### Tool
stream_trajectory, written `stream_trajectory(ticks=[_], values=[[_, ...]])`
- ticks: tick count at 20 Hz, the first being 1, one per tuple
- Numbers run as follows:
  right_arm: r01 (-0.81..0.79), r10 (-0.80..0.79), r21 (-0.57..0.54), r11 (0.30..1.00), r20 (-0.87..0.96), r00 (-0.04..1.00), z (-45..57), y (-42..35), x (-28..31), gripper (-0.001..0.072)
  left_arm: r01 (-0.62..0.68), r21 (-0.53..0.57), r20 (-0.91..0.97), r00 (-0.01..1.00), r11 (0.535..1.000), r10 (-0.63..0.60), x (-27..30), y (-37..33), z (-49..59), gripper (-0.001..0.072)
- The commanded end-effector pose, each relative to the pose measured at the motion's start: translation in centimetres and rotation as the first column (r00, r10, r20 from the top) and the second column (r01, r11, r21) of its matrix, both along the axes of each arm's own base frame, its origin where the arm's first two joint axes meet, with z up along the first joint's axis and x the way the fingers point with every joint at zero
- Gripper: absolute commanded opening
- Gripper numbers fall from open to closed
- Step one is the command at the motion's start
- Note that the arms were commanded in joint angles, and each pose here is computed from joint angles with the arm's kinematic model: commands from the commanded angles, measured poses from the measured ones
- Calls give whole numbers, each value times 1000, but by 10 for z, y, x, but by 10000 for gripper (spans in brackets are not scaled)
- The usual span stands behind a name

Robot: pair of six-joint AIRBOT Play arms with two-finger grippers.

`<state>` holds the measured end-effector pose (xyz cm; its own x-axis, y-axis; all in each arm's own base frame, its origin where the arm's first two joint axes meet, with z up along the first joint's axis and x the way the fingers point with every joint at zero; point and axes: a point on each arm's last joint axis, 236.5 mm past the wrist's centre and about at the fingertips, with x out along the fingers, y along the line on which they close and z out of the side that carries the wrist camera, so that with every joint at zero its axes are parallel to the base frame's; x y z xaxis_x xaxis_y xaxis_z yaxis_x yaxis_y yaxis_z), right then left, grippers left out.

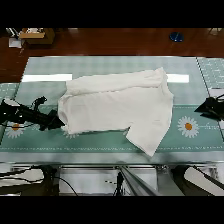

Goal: Fold the shirts.

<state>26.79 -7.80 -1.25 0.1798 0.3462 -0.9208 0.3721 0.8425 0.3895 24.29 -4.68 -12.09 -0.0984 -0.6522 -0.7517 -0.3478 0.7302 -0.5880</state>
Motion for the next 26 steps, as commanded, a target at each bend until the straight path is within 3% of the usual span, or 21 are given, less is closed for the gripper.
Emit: stream_trajectory(ticks=[1, 8, 12, 15, 17, 19, 21, 23, 26], values=[[23, -19, 112, 993, -40, 999, -31, 36, -30, 435, 16, -6, 5, 1000, 1000, -16, -2, 1, 0, 22], [191, -196, 280, 941, -11, 981, -70, 80, -25, 460, 18, -9, 3, 1000, 1000, -18, -3, 0, 1, 22], [235, -237, 281, 930, -28, 971, -88, 88, -31, 459, 21, -20, 20, 1000, 1000, -21, 0, -2, 2, 22], [178, -188, 217, 960, 28, 982, -98, 105, -17, 454, -6, -85, 80, 997, 996, 12, 15, -13, 12, 22], [230, -252, 190, 954, 100, 963, -97, 109, 11, 294, -25, -127, 123, 992, 992, 40, 26, -20, 19, 22], [264, -302, 213, 941, 171, 938, -84, 111, 38, 27, -33, -149, 145, 988, 988, 55, 34, -23, 25, 22], [184, -242, 228, 956, 259, 935, -52, 112, 63, 25, -1, -167, 176, 984, 986, 30, 41, -23, 43, 22], [-10, -78, 214, 977, 400, 913, 8, 121, 89, 24, 50, -173, 283, 959, 984, 1, 60, -21, 81, 20], [-184, 77, 94, 978, 660, 747, 147, 125, 123, 25, 98, -125, 590, 807, 987, -5, 107, -19, 195, 20]])
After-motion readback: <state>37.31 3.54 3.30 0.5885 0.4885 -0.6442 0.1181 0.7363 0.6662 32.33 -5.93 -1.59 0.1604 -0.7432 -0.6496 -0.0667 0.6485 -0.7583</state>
